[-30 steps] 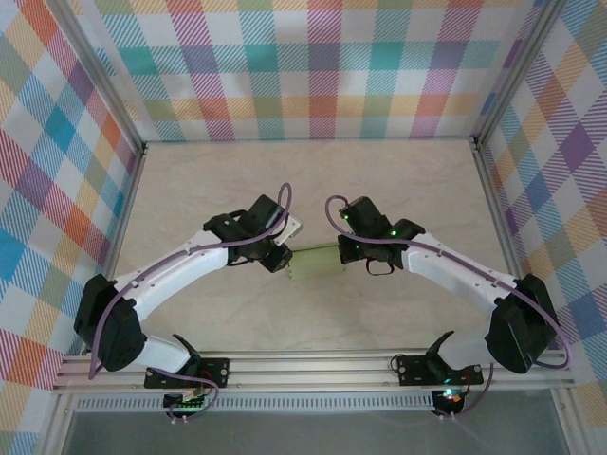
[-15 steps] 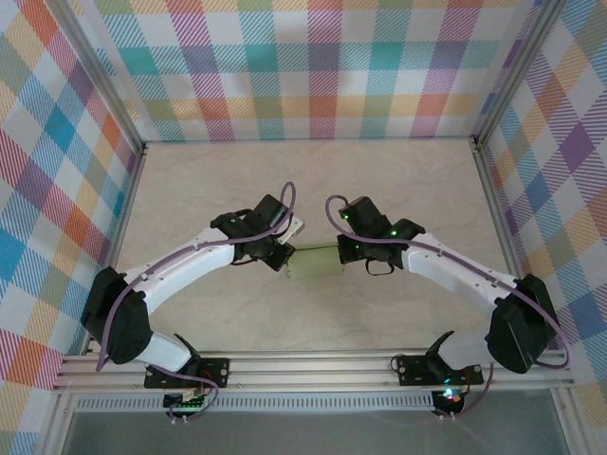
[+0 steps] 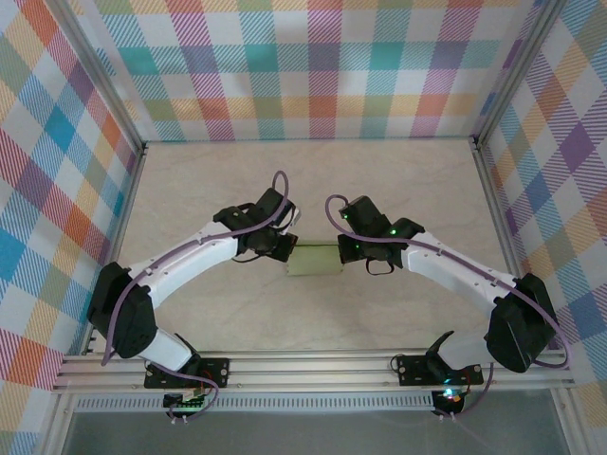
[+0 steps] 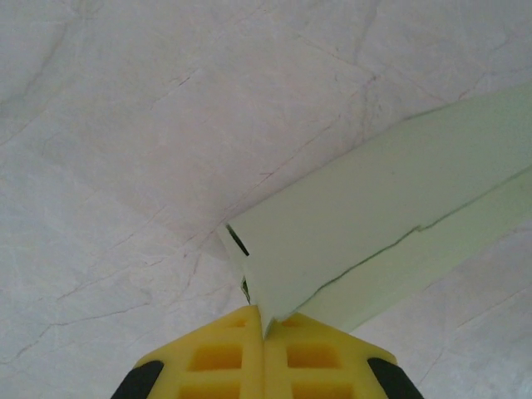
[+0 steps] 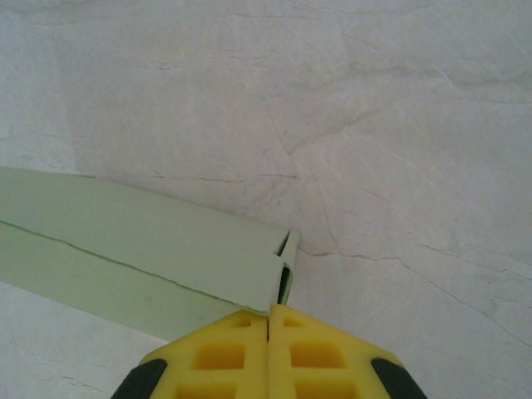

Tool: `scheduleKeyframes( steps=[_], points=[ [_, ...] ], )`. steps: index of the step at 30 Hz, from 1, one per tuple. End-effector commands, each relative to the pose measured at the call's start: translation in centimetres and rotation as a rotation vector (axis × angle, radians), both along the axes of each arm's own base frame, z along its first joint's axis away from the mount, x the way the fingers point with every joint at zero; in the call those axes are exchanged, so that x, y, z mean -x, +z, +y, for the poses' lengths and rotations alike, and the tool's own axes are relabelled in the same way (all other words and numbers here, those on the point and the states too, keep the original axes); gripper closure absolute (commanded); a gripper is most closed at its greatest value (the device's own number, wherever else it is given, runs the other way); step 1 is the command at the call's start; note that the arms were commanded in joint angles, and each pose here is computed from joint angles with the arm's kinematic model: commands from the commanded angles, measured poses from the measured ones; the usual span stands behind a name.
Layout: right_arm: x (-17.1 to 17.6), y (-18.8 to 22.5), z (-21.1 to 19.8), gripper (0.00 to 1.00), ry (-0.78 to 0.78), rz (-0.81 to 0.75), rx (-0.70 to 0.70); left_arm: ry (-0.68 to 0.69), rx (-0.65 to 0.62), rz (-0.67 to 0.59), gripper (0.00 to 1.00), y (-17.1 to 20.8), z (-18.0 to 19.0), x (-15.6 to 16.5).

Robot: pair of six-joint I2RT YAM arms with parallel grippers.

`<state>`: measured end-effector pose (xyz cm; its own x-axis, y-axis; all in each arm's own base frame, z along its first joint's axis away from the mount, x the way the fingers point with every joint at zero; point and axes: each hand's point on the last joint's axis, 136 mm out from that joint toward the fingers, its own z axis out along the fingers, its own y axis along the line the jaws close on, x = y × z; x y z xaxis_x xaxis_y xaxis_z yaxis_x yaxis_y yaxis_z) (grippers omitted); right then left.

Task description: Fold the paper box

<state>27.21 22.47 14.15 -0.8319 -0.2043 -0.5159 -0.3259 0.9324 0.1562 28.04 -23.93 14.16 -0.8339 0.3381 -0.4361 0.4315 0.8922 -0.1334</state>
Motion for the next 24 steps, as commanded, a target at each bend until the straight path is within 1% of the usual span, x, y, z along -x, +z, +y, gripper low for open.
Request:
scheduleKeyframes(
  steps=[1, 6, 11, 18, 24],
  points=[
    [0.5, -0.1, 1.0, 1.00, 0.022, 0.034, -0.011, 0.084, 0.121, 0.020, 1.00, 1.3, -1.9, -0.9],
    [0.5, -0.3, 1.2, 1.00, 0.027, 0.043, -0.013, 0.137, 0.161, 0.066, 1.00, 0.6, -2.6, -1.0],
    [0.4, -0.4, 1.1, 1.00, 0.022, 0.039, -0.011, 0.163, 0.144, 0.063, 1.00, -0.2, -2.2, -1.2],
    [0.5, -1.0, 1.5, 1.00, 0.023, 0.056, -0.017, 0.265, 0.142, 0.021, 1.00, -1.1, -0.8, -1.4],
    [0.7, -1.5, 1.9, 1.00, 0.031, 0.042, -0.039, 0.262, 0.129, -0.085, 1.00, -2.0, -0.4, -1.3]
  ],
)
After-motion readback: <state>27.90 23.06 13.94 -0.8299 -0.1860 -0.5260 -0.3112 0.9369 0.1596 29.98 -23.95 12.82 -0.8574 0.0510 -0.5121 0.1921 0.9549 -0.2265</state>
